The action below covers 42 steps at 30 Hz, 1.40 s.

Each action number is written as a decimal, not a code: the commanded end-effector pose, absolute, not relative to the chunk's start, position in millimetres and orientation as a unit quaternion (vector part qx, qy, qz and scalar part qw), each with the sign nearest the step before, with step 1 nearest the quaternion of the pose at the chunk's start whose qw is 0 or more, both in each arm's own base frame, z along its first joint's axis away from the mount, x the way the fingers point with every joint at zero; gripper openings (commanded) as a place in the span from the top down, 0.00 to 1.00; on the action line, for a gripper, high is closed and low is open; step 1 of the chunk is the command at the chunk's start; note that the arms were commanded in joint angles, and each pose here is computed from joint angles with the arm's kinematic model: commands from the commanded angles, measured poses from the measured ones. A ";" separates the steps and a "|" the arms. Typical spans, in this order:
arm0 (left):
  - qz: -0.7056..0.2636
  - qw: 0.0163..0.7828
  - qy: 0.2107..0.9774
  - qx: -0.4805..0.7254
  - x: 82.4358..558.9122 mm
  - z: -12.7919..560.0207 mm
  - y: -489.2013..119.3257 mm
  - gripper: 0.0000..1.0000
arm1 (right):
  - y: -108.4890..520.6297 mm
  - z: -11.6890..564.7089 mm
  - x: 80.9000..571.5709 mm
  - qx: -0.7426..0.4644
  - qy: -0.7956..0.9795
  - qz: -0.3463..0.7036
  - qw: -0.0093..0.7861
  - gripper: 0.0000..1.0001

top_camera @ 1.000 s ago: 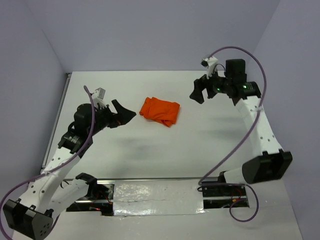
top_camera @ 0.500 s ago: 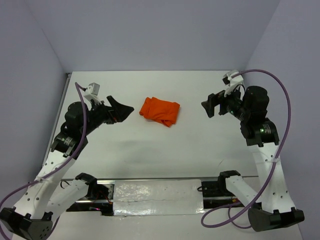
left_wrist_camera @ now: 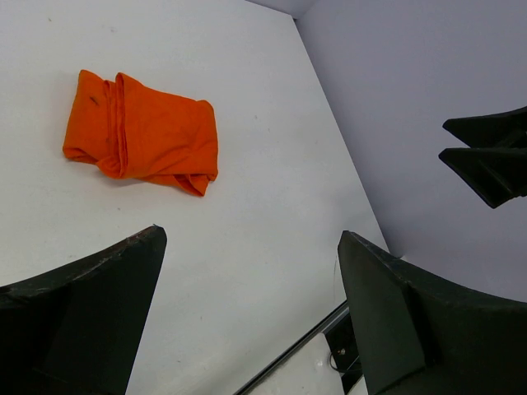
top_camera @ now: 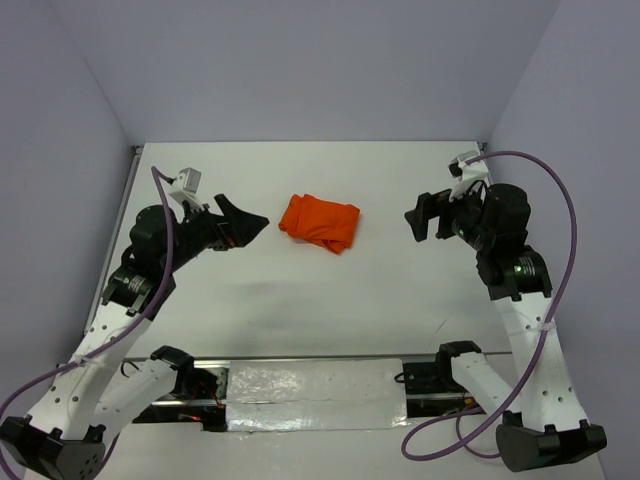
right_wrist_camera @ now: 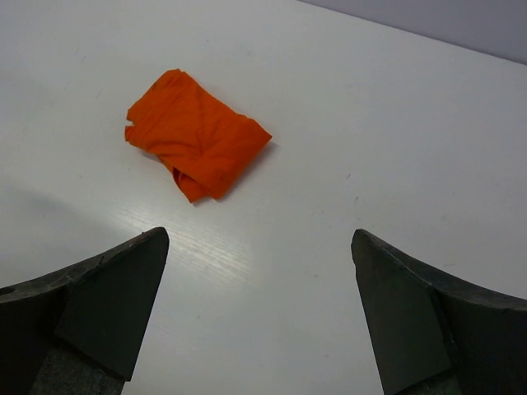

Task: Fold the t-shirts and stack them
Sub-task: Smooth out wrinkles on the folded tshirt

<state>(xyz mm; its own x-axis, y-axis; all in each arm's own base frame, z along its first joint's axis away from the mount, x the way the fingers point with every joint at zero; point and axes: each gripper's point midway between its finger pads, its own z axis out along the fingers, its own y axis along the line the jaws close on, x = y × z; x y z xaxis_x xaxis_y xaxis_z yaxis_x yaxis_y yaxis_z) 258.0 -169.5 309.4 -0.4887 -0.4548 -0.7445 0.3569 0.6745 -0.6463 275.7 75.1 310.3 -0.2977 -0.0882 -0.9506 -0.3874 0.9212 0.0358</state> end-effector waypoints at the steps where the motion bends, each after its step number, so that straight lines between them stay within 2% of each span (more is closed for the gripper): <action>1: -0.415 0.520 0.746 -0.025 255.2 325.0 -170.1 0.00 | 71.9 326.6 280.6 -0.130 0.777 0.129 0.602 0.00; 42: -0.421 0.516 0.745 -0.033 247.9 317.3 -168.0 0.00 | 62.1 308.7 286.3 -0.102 0.789 0.109 0.596 0.01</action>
<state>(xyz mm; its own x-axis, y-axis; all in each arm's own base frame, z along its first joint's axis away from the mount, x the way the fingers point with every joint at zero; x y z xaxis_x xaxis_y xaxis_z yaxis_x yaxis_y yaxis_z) 249.1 -167.7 307.7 -0.4888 -0.4719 -0.7338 0.3570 0.6593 -0.6618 282.3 66.5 299.9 -0.3115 -0.0482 -0.9490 -0.3174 0.9466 0.0561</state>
